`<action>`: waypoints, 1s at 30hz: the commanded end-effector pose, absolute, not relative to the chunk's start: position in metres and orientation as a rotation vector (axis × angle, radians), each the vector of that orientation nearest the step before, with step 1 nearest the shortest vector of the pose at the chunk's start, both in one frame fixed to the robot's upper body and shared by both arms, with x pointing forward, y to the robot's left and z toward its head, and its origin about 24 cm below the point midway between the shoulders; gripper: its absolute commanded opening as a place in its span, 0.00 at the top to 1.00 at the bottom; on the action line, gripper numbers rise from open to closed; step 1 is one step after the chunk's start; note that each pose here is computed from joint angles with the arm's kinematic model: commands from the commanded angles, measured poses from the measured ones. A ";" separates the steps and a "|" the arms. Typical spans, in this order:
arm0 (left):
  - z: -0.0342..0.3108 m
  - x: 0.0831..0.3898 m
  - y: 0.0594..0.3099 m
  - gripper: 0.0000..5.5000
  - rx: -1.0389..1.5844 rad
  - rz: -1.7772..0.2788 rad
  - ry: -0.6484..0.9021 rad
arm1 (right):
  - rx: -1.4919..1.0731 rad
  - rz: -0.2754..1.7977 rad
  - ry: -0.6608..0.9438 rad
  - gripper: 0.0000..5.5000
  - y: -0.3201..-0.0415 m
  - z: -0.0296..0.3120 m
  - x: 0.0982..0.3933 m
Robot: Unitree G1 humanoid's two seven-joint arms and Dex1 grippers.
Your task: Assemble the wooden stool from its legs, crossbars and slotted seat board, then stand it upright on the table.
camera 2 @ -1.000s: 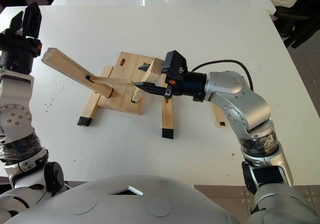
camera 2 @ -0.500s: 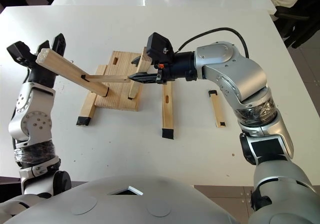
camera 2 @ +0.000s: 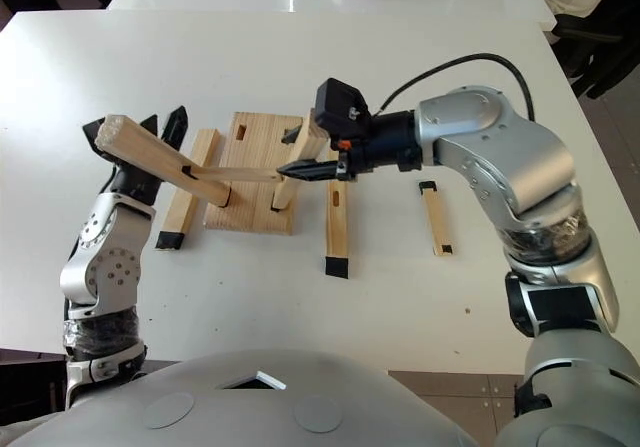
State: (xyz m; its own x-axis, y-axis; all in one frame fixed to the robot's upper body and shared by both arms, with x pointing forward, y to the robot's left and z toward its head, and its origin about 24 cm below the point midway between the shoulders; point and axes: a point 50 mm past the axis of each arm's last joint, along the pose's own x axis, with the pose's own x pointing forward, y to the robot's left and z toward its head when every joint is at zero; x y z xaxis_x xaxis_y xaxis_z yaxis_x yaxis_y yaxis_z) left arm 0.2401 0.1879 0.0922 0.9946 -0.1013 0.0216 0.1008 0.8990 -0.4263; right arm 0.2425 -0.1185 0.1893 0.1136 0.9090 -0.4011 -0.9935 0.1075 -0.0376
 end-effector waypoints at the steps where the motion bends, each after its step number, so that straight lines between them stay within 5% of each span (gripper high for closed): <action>1: 0.093 0.228 0.175 0.39 -0.478 -0.108 0.013 | -0.306 1.438 0.404 0.63 -0.126 0.185 0.229; 14: 0.079 0.227 0.180 0.39 -0.497 -0.006 0.055 | -0.430 1.382 0.385 0.63 -0.119 0.153 0.220; 19: 0.078 0.226 0.173 0.39 -0.500 -0.042 0.048 | -0.232 1.416 0.413 0.63 -0.111 0.162 0.227; 30: 0.072 0.230 0.167 0.39 -0.513 -0.051 0.046 | -0.405 1.496 0.437 0.63 -0.104 0.158 0.238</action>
State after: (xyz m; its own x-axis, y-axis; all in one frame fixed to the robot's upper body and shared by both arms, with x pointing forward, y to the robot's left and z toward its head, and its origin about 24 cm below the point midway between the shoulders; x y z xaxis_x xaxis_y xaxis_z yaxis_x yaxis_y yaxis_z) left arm 0.2272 0.1792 0.0754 0.9998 -0.0071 -0.0211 -0.0037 0.8803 -0.4744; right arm 0.2408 -0.1050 0.1853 0.0675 0.9043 -0.4216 -0.9967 0.0424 -0.0687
